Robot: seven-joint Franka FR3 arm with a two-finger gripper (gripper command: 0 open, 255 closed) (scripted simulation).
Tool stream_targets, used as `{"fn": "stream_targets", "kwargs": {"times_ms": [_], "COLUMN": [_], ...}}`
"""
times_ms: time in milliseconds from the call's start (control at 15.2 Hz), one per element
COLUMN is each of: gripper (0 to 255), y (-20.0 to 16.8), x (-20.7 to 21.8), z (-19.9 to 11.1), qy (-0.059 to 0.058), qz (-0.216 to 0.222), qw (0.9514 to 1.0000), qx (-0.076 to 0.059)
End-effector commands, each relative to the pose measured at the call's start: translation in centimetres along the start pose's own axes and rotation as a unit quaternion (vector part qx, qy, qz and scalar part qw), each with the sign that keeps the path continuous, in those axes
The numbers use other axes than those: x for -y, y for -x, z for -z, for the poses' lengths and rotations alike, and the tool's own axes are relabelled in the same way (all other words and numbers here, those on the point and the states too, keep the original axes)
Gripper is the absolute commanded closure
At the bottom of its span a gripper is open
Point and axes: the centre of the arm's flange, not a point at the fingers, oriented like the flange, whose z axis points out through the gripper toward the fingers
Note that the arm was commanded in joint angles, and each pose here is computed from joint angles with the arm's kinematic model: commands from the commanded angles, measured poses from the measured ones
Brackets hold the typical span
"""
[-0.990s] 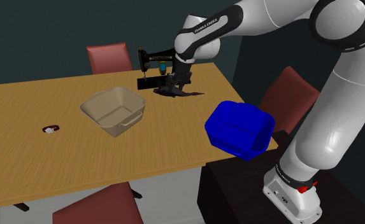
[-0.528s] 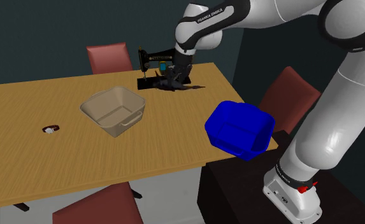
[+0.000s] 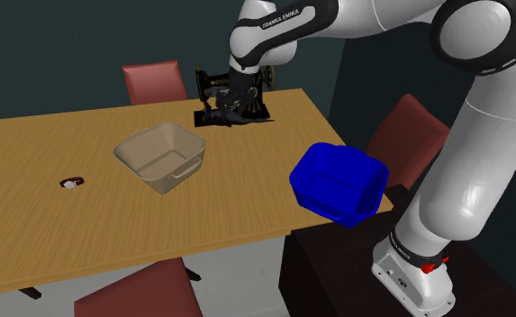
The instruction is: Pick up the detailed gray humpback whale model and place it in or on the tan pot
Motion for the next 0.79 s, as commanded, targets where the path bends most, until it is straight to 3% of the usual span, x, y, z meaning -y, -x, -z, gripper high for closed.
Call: {"fn": "stream_targets", "kwargs": {"times_ms": [0,726], "gripper": [255,255], "y": [-1.4,-8.8], "x": [2.1,13.8], "z": [-0.7,-5.1], "qy": [0.000,0.000], "qz": [-0.001,-0.001], "qw": [1.0000,1.0000], "qx": [0.000,0.000]}}
